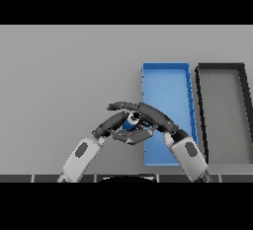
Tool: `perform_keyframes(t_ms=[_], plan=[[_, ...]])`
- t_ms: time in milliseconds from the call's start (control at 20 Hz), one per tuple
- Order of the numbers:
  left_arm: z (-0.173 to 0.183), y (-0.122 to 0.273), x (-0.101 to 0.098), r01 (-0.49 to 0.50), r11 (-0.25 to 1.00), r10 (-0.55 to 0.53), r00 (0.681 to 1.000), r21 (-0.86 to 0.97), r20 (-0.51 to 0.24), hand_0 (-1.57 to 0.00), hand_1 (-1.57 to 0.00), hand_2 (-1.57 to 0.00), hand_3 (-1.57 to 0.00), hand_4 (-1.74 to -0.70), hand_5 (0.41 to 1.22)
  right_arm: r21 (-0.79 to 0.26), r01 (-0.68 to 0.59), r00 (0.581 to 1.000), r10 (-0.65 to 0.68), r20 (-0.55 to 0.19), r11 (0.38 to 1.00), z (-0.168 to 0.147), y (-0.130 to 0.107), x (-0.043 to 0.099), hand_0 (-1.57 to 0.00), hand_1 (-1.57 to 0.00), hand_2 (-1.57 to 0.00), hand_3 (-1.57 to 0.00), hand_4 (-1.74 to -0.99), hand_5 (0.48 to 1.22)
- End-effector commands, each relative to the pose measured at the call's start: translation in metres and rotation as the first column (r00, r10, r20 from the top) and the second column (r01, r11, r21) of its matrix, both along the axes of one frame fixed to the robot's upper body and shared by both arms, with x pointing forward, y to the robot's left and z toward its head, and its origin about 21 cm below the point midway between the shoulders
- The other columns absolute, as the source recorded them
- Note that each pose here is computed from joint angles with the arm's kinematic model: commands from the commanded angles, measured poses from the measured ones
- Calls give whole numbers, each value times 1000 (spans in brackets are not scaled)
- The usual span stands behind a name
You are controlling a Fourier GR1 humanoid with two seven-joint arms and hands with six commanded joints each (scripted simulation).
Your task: Pick up the blue pipe and place it into the blue bin.
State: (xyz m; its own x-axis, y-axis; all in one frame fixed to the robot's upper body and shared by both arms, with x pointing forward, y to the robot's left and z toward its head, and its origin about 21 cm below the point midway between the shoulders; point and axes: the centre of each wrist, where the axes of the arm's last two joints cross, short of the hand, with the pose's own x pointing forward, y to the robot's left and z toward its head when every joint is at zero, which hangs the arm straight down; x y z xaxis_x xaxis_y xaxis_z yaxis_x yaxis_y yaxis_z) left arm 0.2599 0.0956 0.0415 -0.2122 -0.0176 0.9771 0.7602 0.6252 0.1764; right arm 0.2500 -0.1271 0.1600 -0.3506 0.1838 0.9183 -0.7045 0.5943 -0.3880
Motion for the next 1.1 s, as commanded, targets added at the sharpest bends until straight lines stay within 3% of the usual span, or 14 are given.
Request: perform_keyframes(t_ms=[0, 150, 300, 400, 500, 800, 850, 900, 950, 1050], plan=[[1, 2, -1, -3, 1000, 4, 1000, 4, -13, -1571, -1571, -1528, -1139, -1596, 1221, 3, -14, 1000, 14, 7, 1000, -1, 2, -1, -630, -652, -657, -504, -1383, 523], [3, 2, 1, -1, 1000, 1, 1000, -9, 11, -1571, -1571, -1549, -1228, -1667, 1221, 24, -29, 1000, 29, 10, 999, 0, 5, 2, -1089, -1101, -1103, -896, -1537, 600], [3, -3, 1, 1, 1000, -1, 1000, -14, 19, -1571, -1571, -1560, -1331, -1703, 1221, 106, -31, 1000, 31, 3, 994, -8, 7, 0, -1324, -1330, -1331, -1225, -1481, 869], [4, -4, 1, -1, 1000, 2, 1000, -24, 28, -1571, -1571, -1549, -1372, -1717, 1221, 106, -38, 998, 33, 44, 994, -7, 8, 0, -1413, -1417, -1418, -1350, -1474, 996], [3, -3, 0, 6, 999, -5, 999, -36, 35, -1571, -1571, -1545, -1396, -1725, 1221, 99, -57, 997, 51, 65, 993, -9, 13, -4, -1470, -1472, -1473, -1429, -1481, 1077], [4, -5, 0, -4, 999, 6, 999, -45, 43, -1571, -1571, -1564, -1434, -1732, 1221, 183, -49, 998, 53, -19, 982, -12, 17, -8, -1545, -1545, -1545, -1534, -1494, 1183], [4, -4, 0, -7, 998, 11, 998, -59, 64, -1571, -1571, -1566, -1264, -1734, 1221, 189, -41, 999, 46, -23, 981, -10, 15, -8, -1550, -1550, -1550, -1541, -1495, 1191], [5, -1, 2, -7, 999, 11, 997, -47, 77, -1446, -1368, -1336, -1051, -1629, 1221, 191, -24, 1000, 27, -13, 981, -9, 15, -7, -1554, -1554, -1555, -1547, -1496, 1197], [4, 2, -1, -2, 1000, 4, 997, -27, 83, -1175, -1094, -1069, -841, -1512, 1221, 182, -15, 1000, 20, -24, 983, -7, 16, -7, -1557, -1558, -1558, -1552, -1496, 1202], [3, 5, 3, 21, 1000, -23, 995, 17, 95, -752, -700, -684, -538, -1319, 1221, 168, -12, 1000, 15, -18, 986, -8, 19, -7, -1562, -1563, -1563, -1559, -1497, 1209]])
